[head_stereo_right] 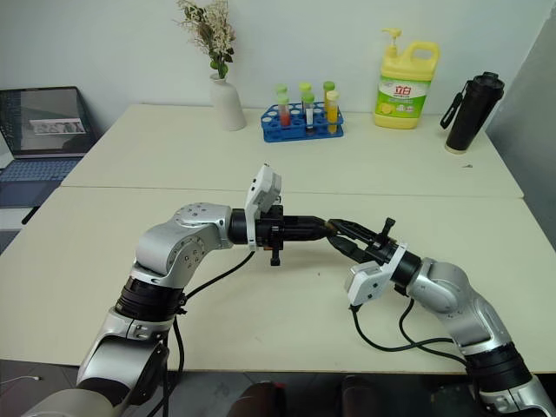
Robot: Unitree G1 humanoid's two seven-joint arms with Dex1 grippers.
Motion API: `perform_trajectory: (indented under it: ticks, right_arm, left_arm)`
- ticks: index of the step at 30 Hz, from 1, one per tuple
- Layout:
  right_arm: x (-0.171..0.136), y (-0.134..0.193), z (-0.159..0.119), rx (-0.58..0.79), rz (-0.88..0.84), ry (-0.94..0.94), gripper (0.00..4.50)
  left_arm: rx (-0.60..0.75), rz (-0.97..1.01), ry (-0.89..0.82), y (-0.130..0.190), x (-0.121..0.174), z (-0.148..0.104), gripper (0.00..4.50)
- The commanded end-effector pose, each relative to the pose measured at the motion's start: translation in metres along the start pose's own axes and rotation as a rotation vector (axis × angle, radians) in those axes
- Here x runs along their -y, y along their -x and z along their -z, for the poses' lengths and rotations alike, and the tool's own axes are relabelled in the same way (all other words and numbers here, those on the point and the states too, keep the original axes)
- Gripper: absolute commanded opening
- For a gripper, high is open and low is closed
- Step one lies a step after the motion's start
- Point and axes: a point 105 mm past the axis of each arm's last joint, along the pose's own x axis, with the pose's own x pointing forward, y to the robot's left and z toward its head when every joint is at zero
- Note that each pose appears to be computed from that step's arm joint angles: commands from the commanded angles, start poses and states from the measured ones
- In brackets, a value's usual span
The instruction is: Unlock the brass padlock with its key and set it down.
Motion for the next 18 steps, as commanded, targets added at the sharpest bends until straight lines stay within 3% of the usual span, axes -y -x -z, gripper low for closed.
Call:
perform_trajectory:
  ticks: [1,16,18]
  right_arm:
    - [0.0134,0.0006,-0.0090,0.035,0.043,0.036,0.93]
    - [0.0179,0.0021,-0.0062,0.021,0.046,0.039,0.93]
    - [0.0170,0.0037,-0.0016,-0.002,0.030,0.047,1.67]
  left_arm:
    - [0.011,0.001,-0.052,-0.0013,0.0015,-0.0094,0.16]
    - [0.018,-0.013,-0.051,0.0005,-0.0009,-0.0089,0.16]
    - [0.019,-0.019,-0.051,0.0017,-0.0031,-0.0095,0.16]
